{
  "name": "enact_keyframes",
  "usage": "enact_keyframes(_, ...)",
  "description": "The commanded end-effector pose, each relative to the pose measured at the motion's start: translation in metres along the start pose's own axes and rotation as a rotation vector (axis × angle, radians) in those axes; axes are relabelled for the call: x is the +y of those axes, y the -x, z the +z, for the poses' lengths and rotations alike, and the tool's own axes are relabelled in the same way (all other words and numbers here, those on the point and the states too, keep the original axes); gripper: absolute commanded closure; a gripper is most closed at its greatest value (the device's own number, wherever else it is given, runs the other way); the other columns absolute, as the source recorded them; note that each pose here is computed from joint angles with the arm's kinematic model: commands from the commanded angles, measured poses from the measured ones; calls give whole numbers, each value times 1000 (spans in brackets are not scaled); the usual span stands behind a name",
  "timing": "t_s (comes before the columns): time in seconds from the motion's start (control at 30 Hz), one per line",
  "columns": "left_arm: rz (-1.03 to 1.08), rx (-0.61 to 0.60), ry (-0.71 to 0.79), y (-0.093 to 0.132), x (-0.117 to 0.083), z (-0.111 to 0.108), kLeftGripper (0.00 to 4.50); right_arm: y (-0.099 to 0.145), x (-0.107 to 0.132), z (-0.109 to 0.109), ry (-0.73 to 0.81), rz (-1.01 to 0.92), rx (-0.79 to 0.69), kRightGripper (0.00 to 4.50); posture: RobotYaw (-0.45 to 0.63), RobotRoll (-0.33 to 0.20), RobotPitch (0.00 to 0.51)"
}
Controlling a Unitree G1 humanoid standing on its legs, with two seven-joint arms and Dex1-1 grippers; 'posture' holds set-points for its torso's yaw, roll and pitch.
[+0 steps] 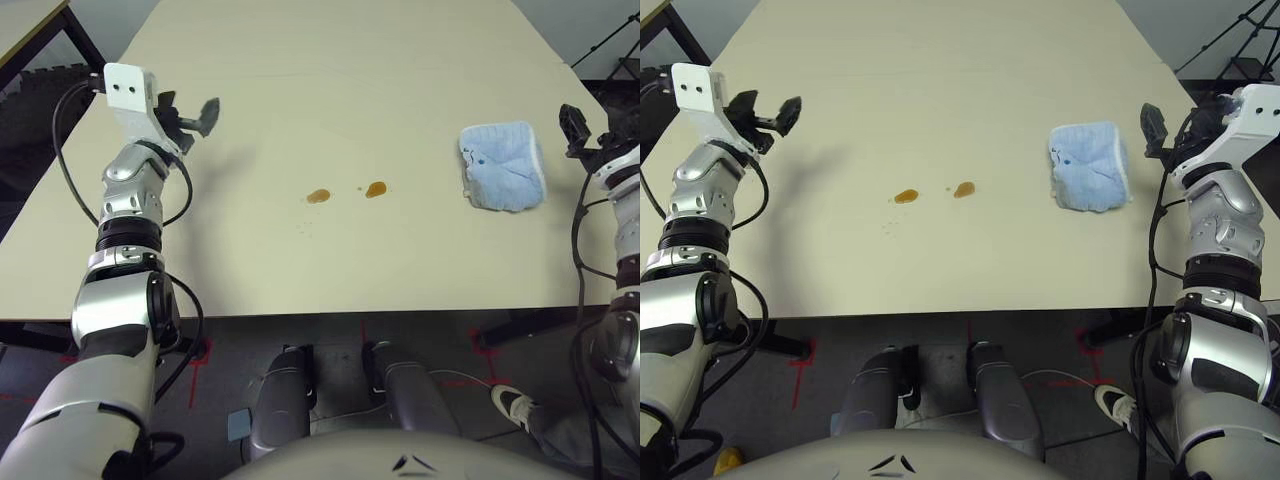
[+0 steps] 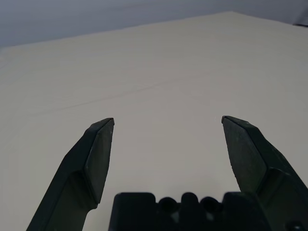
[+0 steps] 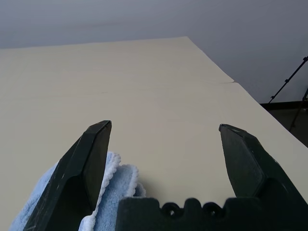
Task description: Wipe the water off the table with a rag.
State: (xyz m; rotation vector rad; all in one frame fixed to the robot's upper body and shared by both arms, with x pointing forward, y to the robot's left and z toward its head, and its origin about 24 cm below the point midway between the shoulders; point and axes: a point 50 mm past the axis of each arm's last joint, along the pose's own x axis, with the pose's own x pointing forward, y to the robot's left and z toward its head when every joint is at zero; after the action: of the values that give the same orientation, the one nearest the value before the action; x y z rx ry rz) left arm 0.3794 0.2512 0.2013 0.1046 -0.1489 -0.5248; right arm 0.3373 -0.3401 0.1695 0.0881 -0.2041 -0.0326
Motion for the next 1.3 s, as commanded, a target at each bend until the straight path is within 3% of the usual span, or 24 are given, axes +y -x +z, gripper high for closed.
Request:
enact_keyframes(0.03, -224, 34, 25, 2, -18, -1, 0, 0, -2, 1, 3, -6, -1, 39, -182, 0, 141)
enact_keyframes(0.27, -498, 161, 52, 17, -37, -15, 0, 0, -6, 6, 11, 2, 13, 39, -195, 0, 134)
enact_keyframes(0.5, -569, 222, 95, 27, -43, -30, 0, -1, -8, 13, 0, 69, 92, 39, -204, 0, 135)
enact_keyframes(0.73, -590, 246, 74, 29, -47, -36, 0, -1, 0, 16, -12, 225, 335, 39, -208, 0, 139)
enact_keyframes(0.97, -580, 244, 52, 27, -49, -38, 0, -6, 22, 5, -48, 331, 573, 39, -207, 0, 142)
enact_keyframes(1.3, -568, 232, 45, 26, -50, -37, 0, -17, 27, -21, 22, 229, 759, 39, -193, 0, 144)
